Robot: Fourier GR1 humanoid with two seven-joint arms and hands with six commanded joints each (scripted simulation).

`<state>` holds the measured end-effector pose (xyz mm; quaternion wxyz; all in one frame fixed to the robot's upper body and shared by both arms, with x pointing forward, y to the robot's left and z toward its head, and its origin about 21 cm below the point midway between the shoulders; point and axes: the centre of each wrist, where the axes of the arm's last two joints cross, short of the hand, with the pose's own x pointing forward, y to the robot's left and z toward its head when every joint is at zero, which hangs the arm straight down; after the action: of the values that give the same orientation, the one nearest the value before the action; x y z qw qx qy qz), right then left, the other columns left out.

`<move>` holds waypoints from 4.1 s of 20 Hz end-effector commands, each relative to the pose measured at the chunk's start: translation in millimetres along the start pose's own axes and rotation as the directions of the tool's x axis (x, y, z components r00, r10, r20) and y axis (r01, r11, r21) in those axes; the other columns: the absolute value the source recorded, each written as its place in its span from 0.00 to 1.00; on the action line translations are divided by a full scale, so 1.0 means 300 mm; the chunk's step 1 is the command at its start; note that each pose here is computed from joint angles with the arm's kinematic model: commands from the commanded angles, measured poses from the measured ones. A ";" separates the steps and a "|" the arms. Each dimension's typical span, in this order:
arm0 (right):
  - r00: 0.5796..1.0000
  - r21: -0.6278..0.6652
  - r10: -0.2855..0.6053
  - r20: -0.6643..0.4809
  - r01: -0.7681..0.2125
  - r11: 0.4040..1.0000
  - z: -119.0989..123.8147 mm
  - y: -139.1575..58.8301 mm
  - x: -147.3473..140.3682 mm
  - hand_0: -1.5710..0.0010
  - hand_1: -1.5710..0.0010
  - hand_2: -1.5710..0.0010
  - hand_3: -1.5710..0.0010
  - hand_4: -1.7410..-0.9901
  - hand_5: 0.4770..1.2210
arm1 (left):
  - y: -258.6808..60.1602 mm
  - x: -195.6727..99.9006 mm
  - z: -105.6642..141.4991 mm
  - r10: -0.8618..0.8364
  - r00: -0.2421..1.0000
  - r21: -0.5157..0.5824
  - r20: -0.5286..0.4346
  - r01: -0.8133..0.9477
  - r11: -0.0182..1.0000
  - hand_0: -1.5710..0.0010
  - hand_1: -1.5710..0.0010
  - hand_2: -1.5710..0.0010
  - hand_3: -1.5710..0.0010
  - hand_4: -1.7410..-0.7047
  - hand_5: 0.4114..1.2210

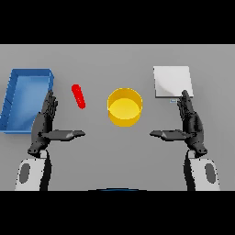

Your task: Pick up the red beaker and tilt it to pour out 1 green nut into yellow bowl. Pick up the yellow bowl and place it on the metallic measuring scale.

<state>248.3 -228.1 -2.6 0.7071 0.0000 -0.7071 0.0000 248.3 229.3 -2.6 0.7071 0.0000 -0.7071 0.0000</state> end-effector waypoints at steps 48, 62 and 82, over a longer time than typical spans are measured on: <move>0.962 0.053 0.230 0.148 -0.240 0.969 0.070 0.012 0.062 1.00 1.00 1.00 1.00 0.67 0.23 | -0.164 -0.096 -0.372 -0.140 0.990 -0.108 -0.003 0.139 0.984 0.87 0.85 0.82 0.84 0.33 0.46; 0.965 0.050 0.218 0.147 -0.227 0.973 0.071 0.022 0.053 1.00 1.00 1.00 1.00 0.66 0.22 | -0.194 -0.053 -0.395 -0.107 0.992 -0.097 0.069 0.113 0.989 0.04 0.04 0.04 0.06 0.08 0.91; 0.943 0.050 0.293 0.158 -0.304 0.951 0.075 0.008 0.061 1.00 1.00 1.00 1.00 0.74 0.25 | -0.198 0.252 -0.467 -0.627 0.733 -0.260 0.264 0.680 0.685 0.00 0.00 0.00 0.00 0.00 0.88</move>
<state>226.0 -225.7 16.0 0.6449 -0.0815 -0.7481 0.1333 388.4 169.5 73.3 0.5914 0.1293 -0.7027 -0.3738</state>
